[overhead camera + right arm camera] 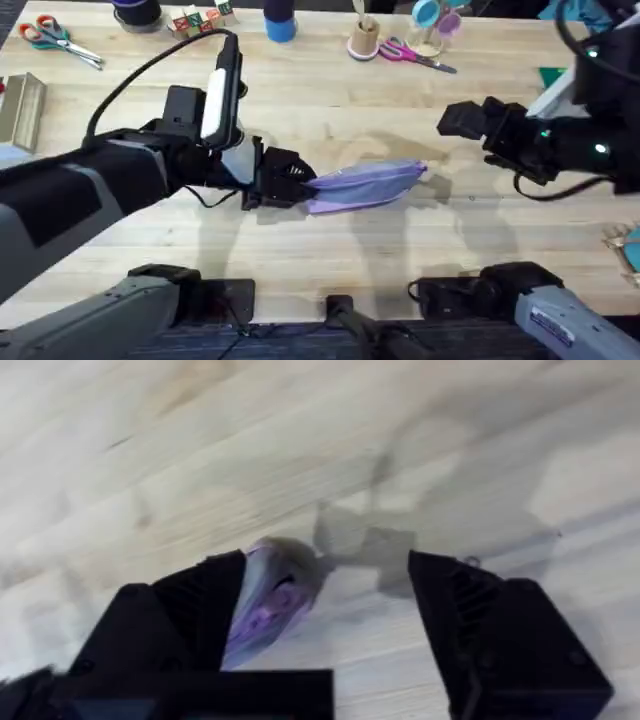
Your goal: Unzip the bag, pick up the pens from the table one at a time and place them inside, then zip the bag closed.
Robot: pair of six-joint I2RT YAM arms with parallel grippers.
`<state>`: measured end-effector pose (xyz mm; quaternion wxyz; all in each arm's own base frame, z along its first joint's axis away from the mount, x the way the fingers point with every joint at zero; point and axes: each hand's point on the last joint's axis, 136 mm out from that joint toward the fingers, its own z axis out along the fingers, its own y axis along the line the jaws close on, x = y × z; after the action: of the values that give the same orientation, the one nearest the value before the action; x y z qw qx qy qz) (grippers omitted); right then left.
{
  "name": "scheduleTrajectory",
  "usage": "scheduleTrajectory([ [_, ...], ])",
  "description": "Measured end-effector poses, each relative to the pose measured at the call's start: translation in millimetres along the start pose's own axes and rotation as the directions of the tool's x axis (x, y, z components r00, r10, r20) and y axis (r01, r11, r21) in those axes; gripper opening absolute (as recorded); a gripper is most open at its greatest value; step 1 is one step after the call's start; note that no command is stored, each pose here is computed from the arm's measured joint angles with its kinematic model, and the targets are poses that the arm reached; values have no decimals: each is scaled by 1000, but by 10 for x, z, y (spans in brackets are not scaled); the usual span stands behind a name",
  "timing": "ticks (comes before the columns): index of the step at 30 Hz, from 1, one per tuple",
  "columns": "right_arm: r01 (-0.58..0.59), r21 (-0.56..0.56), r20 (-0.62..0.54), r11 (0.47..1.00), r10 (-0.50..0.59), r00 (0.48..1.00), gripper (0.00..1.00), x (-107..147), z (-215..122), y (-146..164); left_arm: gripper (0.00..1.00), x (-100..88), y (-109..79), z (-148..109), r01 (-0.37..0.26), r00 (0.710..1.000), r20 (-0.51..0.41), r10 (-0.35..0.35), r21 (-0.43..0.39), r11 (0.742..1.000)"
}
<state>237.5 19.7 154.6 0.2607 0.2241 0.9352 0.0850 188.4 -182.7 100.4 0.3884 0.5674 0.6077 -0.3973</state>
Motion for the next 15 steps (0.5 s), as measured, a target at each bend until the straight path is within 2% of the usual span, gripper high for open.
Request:
scheduleTrajectory([
  [8, 112, -156, 112, 981, -95, 989, 996, 45, -384, 250, 42, 0, 0, 0, 0, 1000, 0, 0, 0, 1000],
  [15, 234, -279, 109, 931, -212, 971, 996, 229, -522, 486, 83, 1, 2, 0, -1, 1000, -1, 1, -1, 1000],
])
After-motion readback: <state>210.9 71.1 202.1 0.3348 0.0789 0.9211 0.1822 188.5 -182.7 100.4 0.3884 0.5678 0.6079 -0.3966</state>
